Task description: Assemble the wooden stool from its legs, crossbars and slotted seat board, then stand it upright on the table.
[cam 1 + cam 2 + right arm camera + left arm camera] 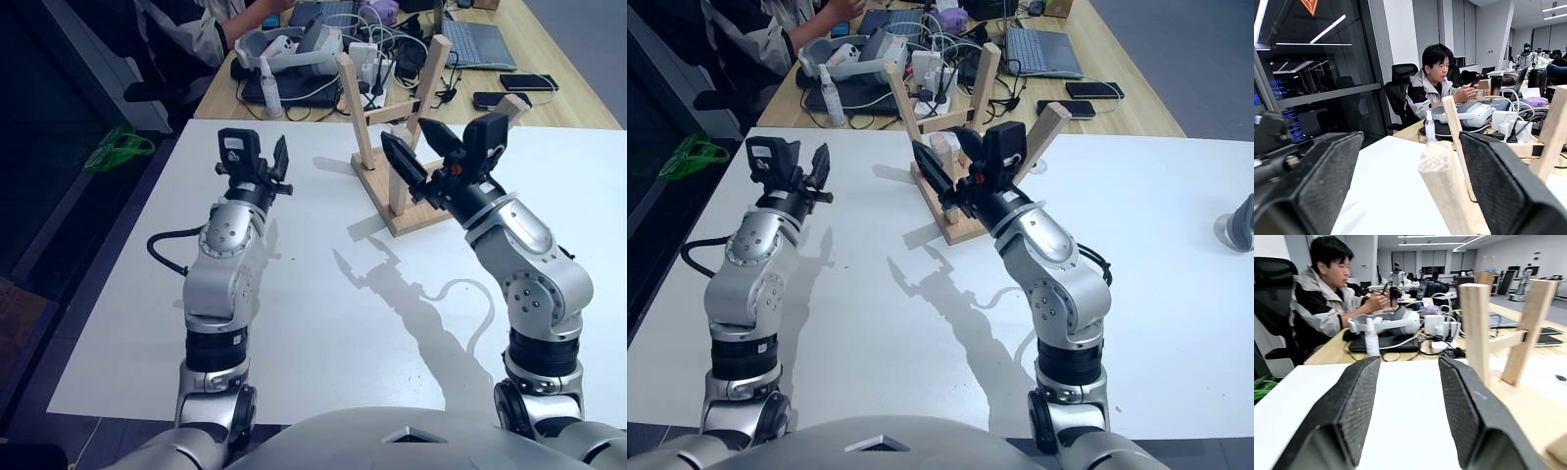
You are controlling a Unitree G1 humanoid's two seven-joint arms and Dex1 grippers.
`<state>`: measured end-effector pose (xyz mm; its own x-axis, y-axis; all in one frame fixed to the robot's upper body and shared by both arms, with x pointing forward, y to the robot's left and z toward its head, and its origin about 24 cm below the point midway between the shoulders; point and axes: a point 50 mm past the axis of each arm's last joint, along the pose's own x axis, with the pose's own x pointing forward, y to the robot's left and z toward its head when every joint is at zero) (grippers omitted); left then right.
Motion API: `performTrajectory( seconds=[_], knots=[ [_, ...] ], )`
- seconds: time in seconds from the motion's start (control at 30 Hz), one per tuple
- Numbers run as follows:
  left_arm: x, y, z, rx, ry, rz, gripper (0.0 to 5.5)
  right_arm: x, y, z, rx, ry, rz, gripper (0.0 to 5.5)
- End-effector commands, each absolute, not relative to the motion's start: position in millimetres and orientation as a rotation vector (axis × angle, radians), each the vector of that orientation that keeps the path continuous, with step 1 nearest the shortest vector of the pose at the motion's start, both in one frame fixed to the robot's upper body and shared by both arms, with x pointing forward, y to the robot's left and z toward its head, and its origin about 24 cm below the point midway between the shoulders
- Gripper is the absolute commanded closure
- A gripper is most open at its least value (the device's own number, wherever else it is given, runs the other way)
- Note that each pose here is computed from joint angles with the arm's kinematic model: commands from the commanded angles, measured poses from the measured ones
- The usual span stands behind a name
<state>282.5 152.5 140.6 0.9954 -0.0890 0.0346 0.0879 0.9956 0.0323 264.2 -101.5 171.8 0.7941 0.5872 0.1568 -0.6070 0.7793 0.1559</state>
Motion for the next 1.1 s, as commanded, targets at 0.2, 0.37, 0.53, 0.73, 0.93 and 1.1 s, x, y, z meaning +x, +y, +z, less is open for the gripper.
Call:
performTrajectory(
  seconds=[0.2,0.37,0.53,0.73,0.93,1.1],
  knots=[
    [289.9,151.3,150.5,0.04,-0.064,-0.079,3.25,274.9,-96.5,158.0,0.139,-0.041,0.619,2.79],
    [291.1,148.7,153.7,0.039,-0.073,-0.086,3.25,276.3,-96.8,152.5,0.108,-0.011,0.614,3.49],
    [294.3,148.3,158.3,0.038,-0.087,-0.085,3.25,280.5,-101.5,151.3,0.104,0.002,0.576,4.19],
    [299.3,152.9,167.0,0.049,-0.116,-0.073,3.25,282.2,-109.8,149.8,0.256,0.058,0.525,4.33],
    [305.5,164.5,175.0,0.059,-0.139,-0.037,3.25,291.7,-129.9,159.4,0.607,0.124,0.381,4.33],
    [306.6,168.3,176.2,0.06,-0.144,-0.022,3.25,294.1,-139.9,157.7,0.826,0.213,0.307,4.32]
  ],
)
